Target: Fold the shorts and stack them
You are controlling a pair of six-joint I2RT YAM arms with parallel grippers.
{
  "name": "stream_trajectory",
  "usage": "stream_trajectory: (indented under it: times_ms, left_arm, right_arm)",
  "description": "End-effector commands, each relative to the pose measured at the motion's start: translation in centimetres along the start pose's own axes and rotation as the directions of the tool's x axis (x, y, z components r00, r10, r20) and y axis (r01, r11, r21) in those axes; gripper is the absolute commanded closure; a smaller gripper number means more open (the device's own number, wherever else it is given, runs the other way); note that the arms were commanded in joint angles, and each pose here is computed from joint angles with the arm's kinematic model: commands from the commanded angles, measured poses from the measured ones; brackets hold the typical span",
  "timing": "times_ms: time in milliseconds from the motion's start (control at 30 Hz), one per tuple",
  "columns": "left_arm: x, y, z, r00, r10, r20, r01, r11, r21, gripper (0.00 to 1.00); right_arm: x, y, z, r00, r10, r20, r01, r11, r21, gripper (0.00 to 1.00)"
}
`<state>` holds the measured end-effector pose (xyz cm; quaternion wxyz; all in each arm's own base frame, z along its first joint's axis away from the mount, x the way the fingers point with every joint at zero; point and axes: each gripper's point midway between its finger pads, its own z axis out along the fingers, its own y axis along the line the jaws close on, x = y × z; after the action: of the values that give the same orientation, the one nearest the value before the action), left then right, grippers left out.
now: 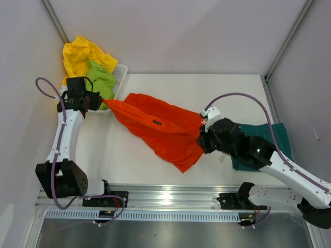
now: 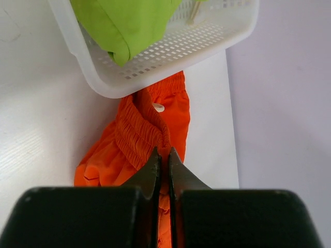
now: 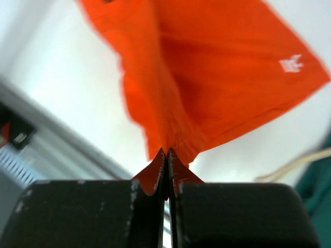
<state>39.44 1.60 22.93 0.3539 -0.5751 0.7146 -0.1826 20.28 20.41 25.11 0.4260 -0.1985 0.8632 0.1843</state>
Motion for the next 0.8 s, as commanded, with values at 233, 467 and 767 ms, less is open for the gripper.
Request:
stream_trajectory:
  times_ms: [233, 467, 767]
  left_arm:
    - [-3.3, 2.3, -7.6, 0.991, 0.077, 0.11, -0.087, 0.992, 0.092, 1.0]
    - [-3.5, 1.2, -7.3, 0.994, 0.051, 0.092, -0.06, 0.994, 0.095, 1.0]
    - [-3.2, 1.5, -1.7, 0.998, 0.027, 0.057, -0.028, 1.0, 0.005, 1.0]
  right_arm:
    - [2.6, 8.9, -6.3, 0.995, -0.094, 0.026, 0.097, 0.987, -0.129, 1.0]
    - [-2.1, 5.2, -6.1, 0.993, -0.042, 0.109, 0.047, 0.998, -0.046, 1.0]
    - [-4.7, -1.6, -0.6, 0.999, 0.008, 0.048, -0.01, 0.999, 0.041, 1.0]
